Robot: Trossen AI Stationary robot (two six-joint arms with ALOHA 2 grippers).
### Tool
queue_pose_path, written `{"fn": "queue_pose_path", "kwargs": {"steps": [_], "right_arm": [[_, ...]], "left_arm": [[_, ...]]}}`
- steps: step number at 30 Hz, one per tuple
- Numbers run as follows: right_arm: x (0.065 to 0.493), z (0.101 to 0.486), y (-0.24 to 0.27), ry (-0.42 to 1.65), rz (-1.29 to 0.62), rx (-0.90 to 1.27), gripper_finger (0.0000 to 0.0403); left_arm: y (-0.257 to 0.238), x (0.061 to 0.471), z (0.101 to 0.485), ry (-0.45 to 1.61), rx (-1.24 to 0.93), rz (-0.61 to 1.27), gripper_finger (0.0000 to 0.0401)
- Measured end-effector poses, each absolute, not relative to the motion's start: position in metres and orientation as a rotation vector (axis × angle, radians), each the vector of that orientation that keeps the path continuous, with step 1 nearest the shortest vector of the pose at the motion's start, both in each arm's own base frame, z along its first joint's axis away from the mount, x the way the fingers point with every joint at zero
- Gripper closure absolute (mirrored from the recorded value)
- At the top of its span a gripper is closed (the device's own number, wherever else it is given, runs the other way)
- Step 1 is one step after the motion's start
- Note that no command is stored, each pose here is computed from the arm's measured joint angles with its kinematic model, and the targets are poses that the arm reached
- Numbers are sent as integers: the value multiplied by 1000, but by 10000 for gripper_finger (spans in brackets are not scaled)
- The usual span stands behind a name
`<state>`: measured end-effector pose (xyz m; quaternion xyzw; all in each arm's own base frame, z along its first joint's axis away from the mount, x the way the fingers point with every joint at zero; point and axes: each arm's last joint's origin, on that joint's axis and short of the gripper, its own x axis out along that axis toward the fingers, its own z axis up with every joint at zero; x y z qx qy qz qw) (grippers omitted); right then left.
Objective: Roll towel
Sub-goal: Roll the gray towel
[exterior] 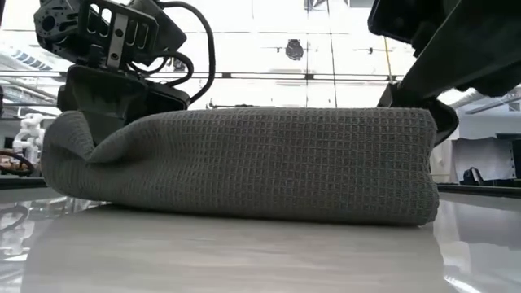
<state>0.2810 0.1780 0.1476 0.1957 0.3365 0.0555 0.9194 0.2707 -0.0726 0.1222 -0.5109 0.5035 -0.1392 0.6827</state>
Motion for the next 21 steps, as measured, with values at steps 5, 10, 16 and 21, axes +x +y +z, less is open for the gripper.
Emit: {"fn": "queue_pose_path", "kwargs": {"steps": [5, 10, 16, 21], "right_arm": [[285, 141, 180, 680, 124, 412, 104], [287, 134, 179, 703, 112, 450, 109], [291, 132, 172, 705, 83, 466, 172], [293, 132, 170, 704, 77, 467, 263]], "left_arm": [[-73, 271, 123, 1143, -1193, -301, 373], [-73, 271, 123, 1146, -1225, -285, 373], [-74, 274, 126, 1133, -1275, -278, 373], [-76, 274, 127, 1136, -1299, -270, 373]]}}
